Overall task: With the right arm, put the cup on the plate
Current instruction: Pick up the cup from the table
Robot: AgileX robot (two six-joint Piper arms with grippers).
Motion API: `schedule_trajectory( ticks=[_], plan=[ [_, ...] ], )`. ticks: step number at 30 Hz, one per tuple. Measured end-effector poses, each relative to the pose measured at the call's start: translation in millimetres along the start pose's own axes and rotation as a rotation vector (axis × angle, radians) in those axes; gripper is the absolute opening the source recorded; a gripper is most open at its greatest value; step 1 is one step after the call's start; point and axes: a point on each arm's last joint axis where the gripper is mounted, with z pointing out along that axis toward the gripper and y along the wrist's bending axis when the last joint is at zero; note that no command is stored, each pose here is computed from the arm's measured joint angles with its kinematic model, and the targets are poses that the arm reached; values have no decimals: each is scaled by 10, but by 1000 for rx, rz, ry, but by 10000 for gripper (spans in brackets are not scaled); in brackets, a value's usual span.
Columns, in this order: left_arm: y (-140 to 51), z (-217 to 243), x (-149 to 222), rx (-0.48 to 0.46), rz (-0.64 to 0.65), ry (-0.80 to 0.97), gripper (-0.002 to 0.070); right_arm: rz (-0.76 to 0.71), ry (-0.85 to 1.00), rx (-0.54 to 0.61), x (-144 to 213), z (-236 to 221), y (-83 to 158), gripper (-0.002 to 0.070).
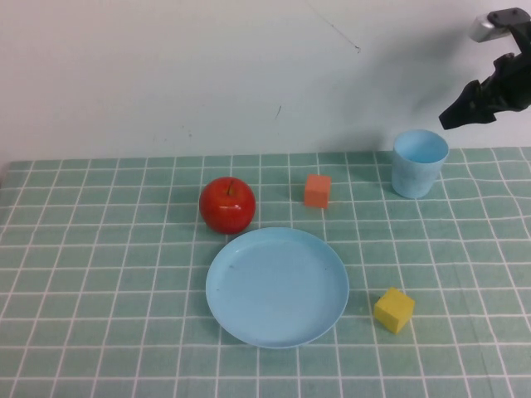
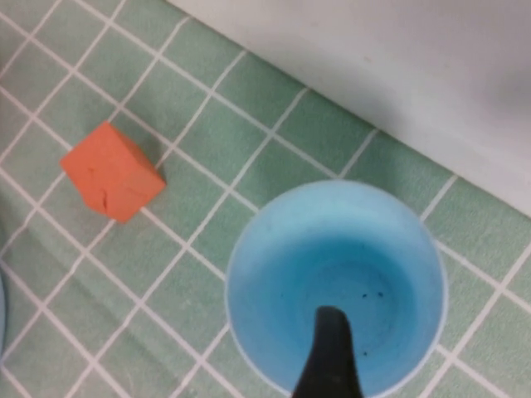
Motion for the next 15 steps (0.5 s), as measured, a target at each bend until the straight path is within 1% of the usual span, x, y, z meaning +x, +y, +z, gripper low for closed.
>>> schedule_trajectory(
  ticks=[2, 6, 11, 15],
  plan=[
    [0, 0, 0, 0, 0, 0, -4, 4, -14, 11, -5, 17, -19, 528],
    [0, 0, 0, 0, 0, 0, -4, 15, -25, 24, 16, 89, -68, 508],
    [0, 0, 0, 0, 0, 0, -4, 38, 3, 3, 133, 278, -137, 496],
    [0, 0, 0, 0, 0, 0, -4, 20, 19, -31, 257, 444, -168, 496]
  ],
)
